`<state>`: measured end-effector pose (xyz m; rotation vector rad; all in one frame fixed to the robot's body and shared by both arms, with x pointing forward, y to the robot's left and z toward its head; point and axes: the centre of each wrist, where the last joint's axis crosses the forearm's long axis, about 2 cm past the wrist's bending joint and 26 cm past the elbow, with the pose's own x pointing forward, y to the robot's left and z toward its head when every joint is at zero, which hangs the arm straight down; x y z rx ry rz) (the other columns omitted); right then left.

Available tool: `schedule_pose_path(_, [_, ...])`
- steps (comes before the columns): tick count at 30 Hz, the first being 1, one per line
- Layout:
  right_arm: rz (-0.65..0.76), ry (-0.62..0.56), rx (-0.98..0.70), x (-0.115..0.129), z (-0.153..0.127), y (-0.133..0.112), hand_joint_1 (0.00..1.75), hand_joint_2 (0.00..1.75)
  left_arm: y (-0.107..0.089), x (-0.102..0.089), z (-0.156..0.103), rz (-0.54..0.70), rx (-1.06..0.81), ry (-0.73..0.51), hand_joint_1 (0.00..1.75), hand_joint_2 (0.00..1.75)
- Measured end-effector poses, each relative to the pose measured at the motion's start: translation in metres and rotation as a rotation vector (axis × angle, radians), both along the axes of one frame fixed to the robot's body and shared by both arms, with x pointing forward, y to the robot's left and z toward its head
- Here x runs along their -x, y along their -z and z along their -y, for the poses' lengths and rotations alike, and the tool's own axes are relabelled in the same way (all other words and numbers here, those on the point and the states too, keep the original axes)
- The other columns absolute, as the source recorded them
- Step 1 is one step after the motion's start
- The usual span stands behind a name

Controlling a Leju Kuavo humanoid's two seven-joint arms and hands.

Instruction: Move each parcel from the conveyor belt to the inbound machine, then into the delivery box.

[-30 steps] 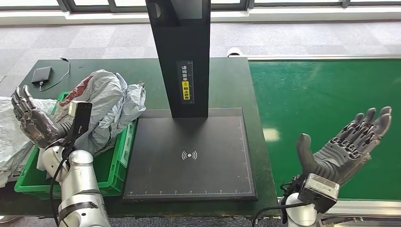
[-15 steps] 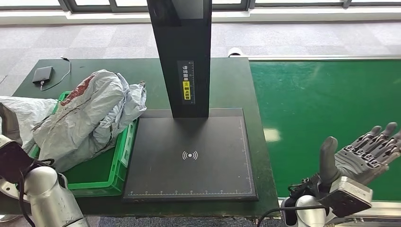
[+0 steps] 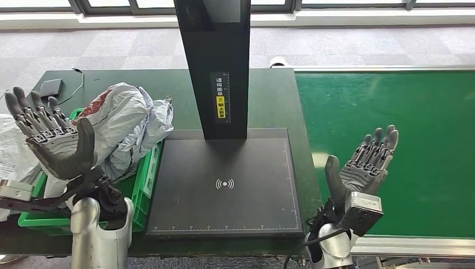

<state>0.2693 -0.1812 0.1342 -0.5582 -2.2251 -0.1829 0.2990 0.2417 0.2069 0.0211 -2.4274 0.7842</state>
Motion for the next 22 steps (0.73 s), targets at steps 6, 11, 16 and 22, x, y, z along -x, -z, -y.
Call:
schedule_pose_path(6, [-0.032,-0.191,-0.004,-0.002,-0.025,0.005,0.0,1.75,0.028,-0.009,0.042,-0.088,-0.024,0.21,0.0,1.75])
schedule_pose_path(11, [-0.024,-0.254,-0.07,-0.003,-0.043,0.001,0.0,1.75,0.044,-0.013,0.07,-0.16,-0.08,0.31,0.0,1.75])
schedule_pose_path(16, [-0.008,-0.297,-0.053,-0.001,-0.061,-0.004,0.0,1.75,0.056,-0.014,0.089,-0.211,-0.117,0.382,0.0,1.75])
schedule_pose_path(22, [-0.006,-0.321,-0.045,0.0,-0.068,-0.004,0.0,1.75,0.063,-0.013,0.099,-0.241,-0.131,0.42,0.0,1.75])
